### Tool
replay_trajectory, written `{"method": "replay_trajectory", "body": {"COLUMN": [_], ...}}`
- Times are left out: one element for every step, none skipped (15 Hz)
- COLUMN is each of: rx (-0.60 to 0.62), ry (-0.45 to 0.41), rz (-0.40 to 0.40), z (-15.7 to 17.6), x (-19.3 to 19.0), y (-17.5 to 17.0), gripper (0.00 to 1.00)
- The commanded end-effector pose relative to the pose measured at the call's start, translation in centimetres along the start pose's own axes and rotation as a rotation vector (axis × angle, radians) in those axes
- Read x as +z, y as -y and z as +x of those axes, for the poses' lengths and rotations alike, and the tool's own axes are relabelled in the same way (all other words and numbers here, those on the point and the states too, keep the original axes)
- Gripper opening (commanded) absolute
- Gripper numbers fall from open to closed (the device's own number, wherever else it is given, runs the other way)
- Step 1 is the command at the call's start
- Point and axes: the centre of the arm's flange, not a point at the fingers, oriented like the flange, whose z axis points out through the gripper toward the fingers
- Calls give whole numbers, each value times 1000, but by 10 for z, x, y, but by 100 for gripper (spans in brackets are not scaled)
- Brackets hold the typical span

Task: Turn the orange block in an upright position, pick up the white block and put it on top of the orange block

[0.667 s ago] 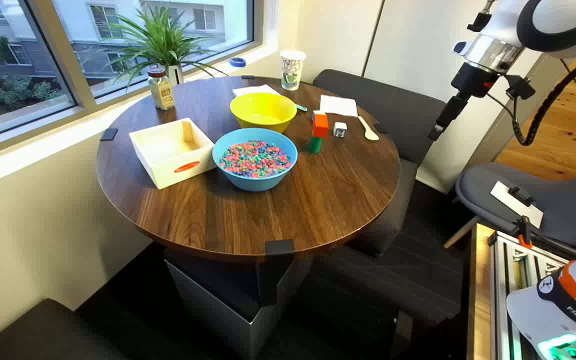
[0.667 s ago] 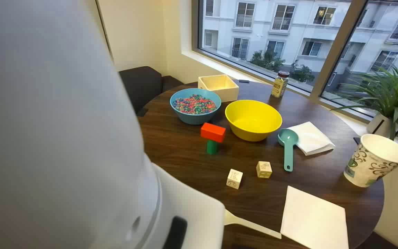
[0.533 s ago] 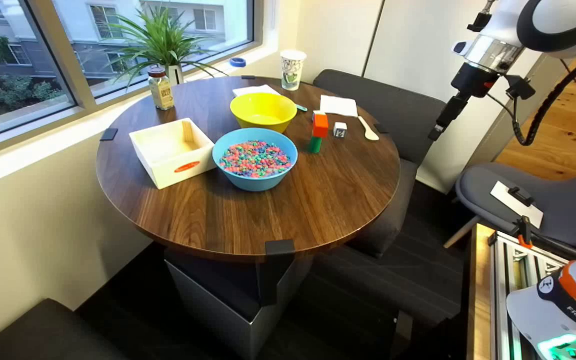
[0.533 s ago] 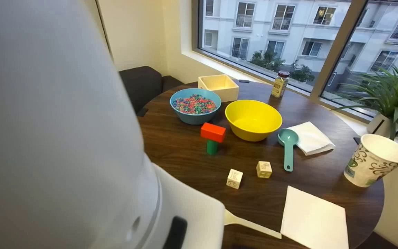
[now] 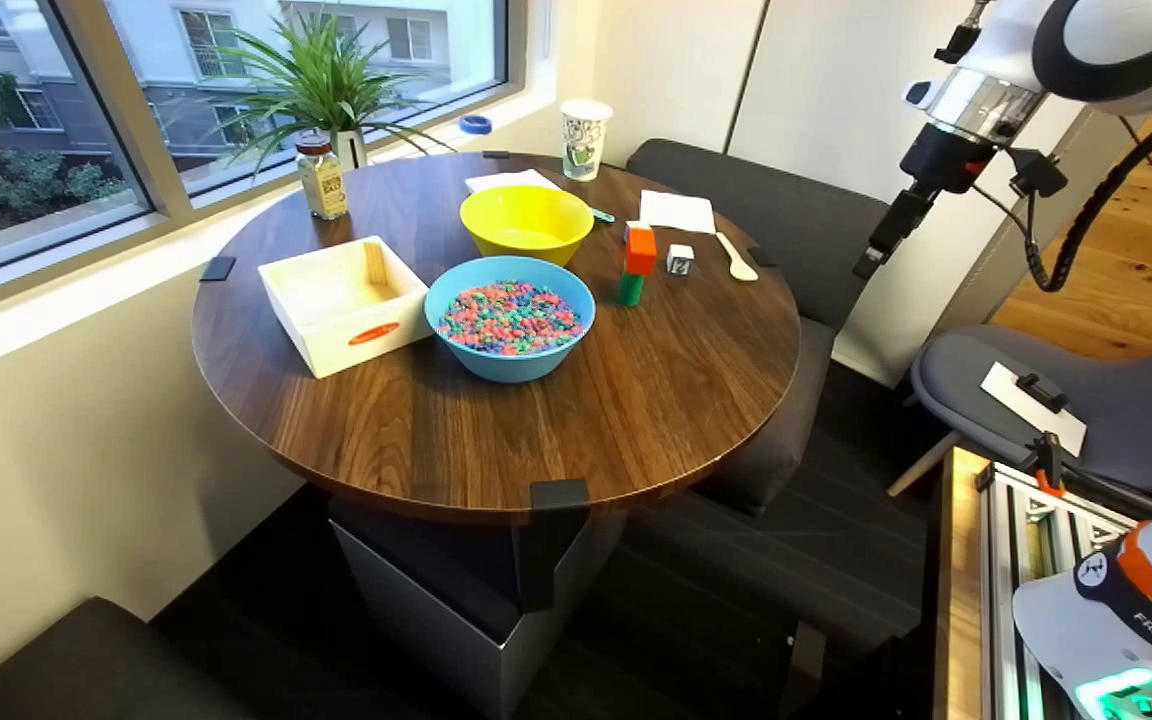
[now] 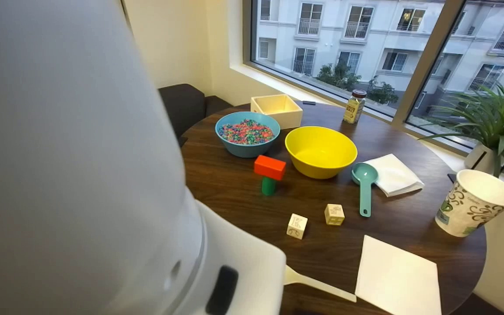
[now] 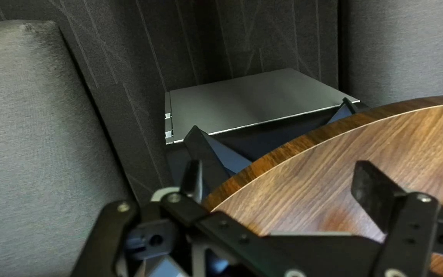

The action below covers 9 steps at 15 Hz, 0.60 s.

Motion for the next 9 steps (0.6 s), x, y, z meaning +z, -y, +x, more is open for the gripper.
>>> {"method": "replay_trajectory", "body": {"rx": [68,80,94,110,121,131,140,154,165], "ry": [3,-1,-1,4,2,3,-2,-9,-12], "rz": [-14,-23,-30,-38,-46,-51,-58,-61,-69], "z": [21,28,33,39,45,51,58,67,72], "x": [-5,-9,-12,-15,-17,-20,-23,-29,-32], "y": [28,39,49,60,70,81,89,98,104], "gripper": [100,100,100,100,100,100,100,100,100]}}
